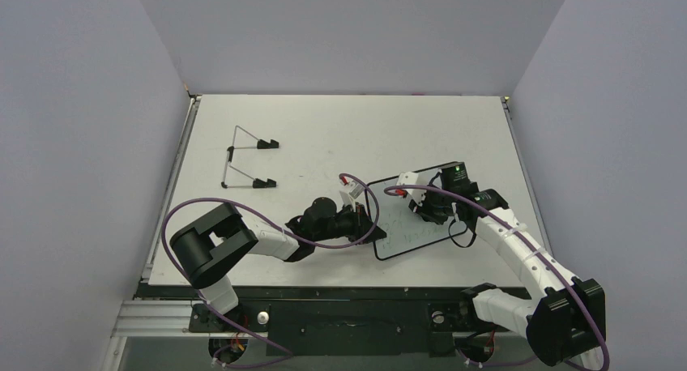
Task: Erase the whiteboard
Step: Erase the whiteboard at the center of the board.
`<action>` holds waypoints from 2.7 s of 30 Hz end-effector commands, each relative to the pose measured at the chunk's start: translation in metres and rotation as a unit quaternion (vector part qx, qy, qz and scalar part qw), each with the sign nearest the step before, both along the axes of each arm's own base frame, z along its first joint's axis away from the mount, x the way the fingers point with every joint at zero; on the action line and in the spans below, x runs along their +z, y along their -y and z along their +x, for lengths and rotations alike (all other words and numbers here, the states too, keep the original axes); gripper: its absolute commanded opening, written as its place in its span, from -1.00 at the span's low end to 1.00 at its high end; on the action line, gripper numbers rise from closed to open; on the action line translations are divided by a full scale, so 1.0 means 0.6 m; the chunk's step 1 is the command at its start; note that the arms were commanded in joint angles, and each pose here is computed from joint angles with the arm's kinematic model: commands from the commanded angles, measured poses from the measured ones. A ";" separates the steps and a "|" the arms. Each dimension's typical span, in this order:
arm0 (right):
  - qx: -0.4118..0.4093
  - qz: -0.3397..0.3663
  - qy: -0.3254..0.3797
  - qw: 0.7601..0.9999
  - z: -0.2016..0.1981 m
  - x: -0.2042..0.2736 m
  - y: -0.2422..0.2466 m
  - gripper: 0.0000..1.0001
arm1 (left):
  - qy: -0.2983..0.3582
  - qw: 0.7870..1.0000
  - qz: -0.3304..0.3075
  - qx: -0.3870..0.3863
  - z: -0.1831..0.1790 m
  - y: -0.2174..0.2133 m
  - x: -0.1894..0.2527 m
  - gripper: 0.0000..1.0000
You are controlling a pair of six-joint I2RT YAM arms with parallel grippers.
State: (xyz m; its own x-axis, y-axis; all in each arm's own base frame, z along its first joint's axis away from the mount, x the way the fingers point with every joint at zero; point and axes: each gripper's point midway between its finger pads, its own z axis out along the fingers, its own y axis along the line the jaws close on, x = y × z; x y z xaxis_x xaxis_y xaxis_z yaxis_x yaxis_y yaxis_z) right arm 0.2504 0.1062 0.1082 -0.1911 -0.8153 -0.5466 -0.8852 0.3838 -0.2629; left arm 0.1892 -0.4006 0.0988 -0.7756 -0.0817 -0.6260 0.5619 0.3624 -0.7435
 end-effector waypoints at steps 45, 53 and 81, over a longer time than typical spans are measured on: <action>-0.107 -0.027 0.045 0.993 0.063 0.036 0.038 -1.00 | 0.026 1.000 -0.003 -0.016 -0.004 0.007 0.014 -1.00; -0.030 -0.028 -0.002 0.999 0.024 0.021 0.019 -1.00 | 0.027 0.999 -0.003 -0.016 -0.005 0.007 0.015 -1.00; -0.119 -0.035 0.056 0.991 0.066 0.027 0.050 -1.00 | 0.032 0.999 0.001 -0.015 -0.006 0.002 0.015 -1.00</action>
State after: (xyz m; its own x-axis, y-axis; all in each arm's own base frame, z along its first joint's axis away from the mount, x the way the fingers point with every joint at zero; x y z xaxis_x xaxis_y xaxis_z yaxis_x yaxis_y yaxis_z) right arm 0.2842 0.0690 0.1187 -0.3504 -0.8037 -0.4809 -0.7374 0.5533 -0.3874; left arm 0.1906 -0.3997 0.0985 -0.7655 -0.0798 -0.6385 0.5716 0.3714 -0.7317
